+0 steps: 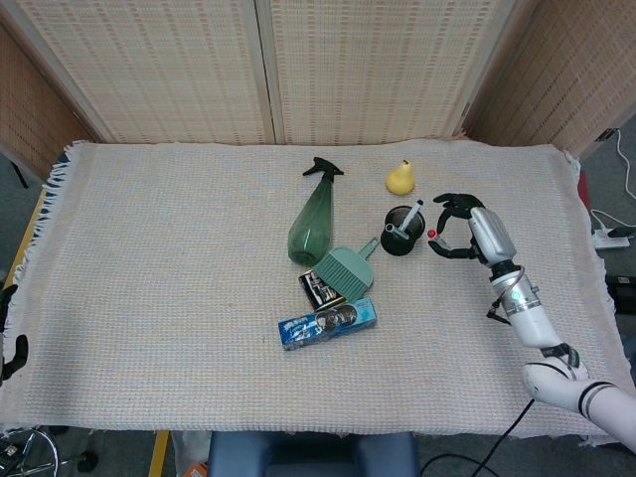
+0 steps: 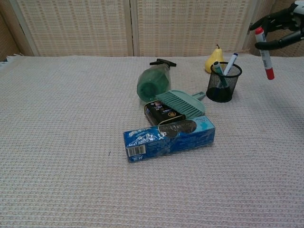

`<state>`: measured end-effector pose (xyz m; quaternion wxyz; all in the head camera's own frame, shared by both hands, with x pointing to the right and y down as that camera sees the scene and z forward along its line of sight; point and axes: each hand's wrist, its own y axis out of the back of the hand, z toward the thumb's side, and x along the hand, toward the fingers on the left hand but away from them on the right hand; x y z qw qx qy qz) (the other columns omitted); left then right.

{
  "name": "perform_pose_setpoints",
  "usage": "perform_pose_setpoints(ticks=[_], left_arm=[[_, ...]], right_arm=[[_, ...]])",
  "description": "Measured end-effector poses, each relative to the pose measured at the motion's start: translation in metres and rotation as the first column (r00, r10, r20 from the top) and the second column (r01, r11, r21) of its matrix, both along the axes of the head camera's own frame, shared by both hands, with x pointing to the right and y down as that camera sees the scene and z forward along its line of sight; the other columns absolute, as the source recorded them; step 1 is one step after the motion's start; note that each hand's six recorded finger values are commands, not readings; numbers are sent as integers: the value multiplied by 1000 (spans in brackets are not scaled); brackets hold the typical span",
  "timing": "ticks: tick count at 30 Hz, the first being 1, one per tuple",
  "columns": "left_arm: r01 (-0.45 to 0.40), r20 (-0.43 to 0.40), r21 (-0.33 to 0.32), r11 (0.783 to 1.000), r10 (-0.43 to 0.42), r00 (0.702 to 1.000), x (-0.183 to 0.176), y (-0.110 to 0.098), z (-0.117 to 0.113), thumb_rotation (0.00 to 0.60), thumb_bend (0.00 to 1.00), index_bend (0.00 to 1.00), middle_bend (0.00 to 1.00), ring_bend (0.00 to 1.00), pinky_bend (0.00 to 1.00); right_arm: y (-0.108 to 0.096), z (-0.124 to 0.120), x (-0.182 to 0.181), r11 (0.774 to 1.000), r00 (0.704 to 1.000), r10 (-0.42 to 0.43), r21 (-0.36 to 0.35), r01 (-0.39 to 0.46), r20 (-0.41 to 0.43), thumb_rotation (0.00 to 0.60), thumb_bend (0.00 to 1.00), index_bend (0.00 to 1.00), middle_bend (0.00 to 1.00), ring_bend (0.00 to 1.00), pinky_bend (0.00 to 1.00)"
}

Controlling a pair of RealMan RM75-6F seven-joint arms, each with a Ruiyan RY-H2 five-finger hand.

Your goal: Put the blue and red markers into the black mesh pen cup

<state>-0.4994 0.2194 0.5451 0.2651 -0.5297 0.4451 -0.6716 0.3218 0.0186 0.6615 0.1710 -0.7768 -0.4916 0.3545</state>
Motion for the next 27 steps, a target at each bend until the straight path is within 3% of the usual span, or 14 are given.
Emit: perform_pose_setpoints(ticks=[2,5,14,20,27], left_arm=[[0,2,-1,1000,0,1000,0,0,0,600,483,94,0,0,127],[5,4,-3,1000,-5,1000,-1,0,1,600,483,94,0,0,128],[25,13,-19,1000,-25,1000,-8,1,6,600,483,94,0,0,131],[37,20,-25,999,-37,999,-11,0,9,600,483,94,0,0,132],[44,22,-32,999,-43,999,-14,0,11,600,483,94,0,0,132]], right_arm=[[-11,-1,-7,999,994,40,3,-41,101,600,252,689,245,258,150],[-27,4,-16,997,982,74,17,-78,176,600,255,694,245,259,154],[-69,29,-47,992,976,110,46,-120,188,600,273,705,245,259,157],[-74,53,-68,991,973,130,-12,-130,189,600,274,713,245,259,157],[-63,78,-78,989,977,139,-80,-127,164,600,276,715,245,261,158]])
